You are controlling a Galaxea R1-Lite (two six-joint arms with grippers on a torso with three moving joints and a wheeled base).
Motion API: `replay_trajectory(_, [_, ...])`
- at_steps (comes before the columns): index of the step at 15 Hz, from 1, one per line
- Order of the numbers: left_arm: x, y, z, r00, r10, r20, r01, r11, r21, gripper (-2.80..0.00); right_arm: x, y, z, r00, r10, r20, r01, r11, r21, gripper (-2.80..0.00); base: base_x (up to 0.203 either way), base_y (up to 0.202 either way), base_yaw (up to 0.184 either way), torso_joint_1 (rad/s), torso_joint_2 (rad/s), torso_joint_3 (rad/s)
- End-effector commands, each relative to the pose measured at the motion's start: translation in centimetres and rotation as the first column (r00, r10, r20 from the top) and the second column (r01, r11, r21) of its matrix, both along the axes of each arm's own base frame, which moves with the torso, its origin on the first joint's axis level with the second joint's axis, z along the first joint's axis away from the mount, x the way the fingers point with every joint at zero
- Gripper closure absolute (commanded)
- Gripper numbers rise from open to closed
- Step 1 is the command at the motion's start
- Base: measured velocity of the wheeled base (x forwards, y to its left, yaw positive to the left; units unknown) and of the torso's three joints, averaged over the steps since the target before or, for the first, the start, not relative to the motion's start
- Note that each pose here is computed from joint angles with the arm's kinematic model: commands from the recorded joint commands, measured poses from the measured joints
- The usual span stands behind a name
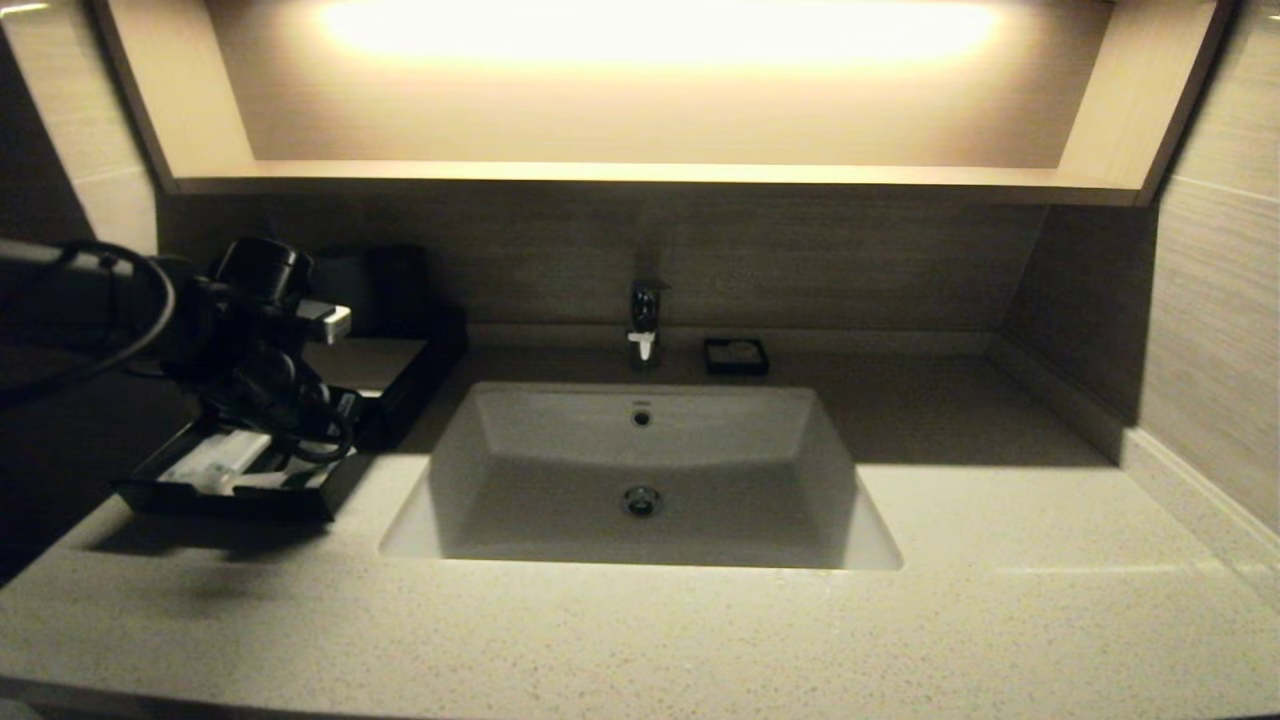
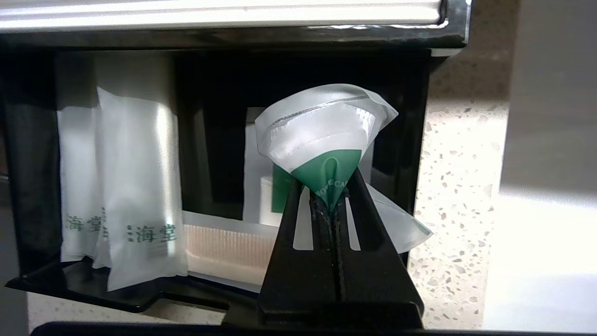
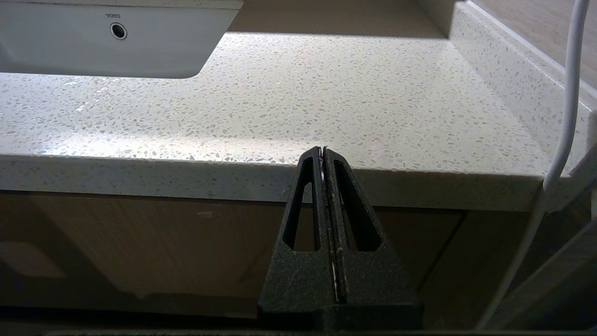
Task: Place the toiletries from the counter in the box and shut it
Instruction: Place the bathroom toiletry into the drawer
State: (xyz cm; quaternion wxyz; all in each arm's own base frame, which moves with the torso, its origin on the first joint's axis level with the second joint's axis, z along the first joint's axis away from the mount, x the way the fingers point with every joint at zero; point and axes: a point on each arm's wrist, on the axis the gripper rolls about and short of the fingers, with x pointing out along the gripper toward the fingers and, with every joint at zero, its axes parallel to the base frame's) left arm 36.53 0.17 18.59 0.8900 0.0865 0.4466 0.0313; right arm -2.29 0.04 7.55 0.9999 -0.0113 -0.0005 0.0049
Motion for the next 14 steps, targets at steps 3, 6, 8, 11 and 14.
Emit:
replay_trajectory(3, [-0.1,0.3,0.2,1.000,0.006,0.002,-0.006,1.000,0.006,0.00,0.0,0.0,0.0,1.000,0.001,-0.002,-0.001,1.000,0.000,0.00,0.000,0.000,0.000,0.000,0.00,0.000])
replay_trajectory(6, [-0.2,0.5,0.0,1.000,0.002,-0.019,-0.002,1.000,0.013,0.00,0.0,0.0,0.0,1.000,0.001,-0.001,-0.001,1.000,0.000,0.00,0.000,0.000,0.000,0.000,0.00,0.000])
replay_trajectory(8, [-0.3,1.0,-0.2,0.999,-0.006,-0.040,0.008,1.000,0.029,0.00,0.0,0.0,0.0,1.000,0.001,-0.002,-0.001,1.000,0.000,0.00,0.000,0.000,0.000,0.000,0.00,0.000])
replay_trajectory(11, [-0.1,1.4,-0.6,0.999,-0.004,-0.051,0.005,0.999,0.034,0.00,0.0,0.0,0.0,1.000,0.001,-0.002,-0.001,1.000,0.000,0.00,0.000,0.000,0.000,0.000,0.00,0.000])
replay_trajectory(14, [0.2,1.5,-0.9,0.998,0.000,-0.058,0.001,0.999,0.033,0.00,0.0,0.0,0.0,1.000,0.001,-0.002,-0.001,1.000,0.000,0.00,0.000,0.000,0.000,0.000,0.00,0.000])
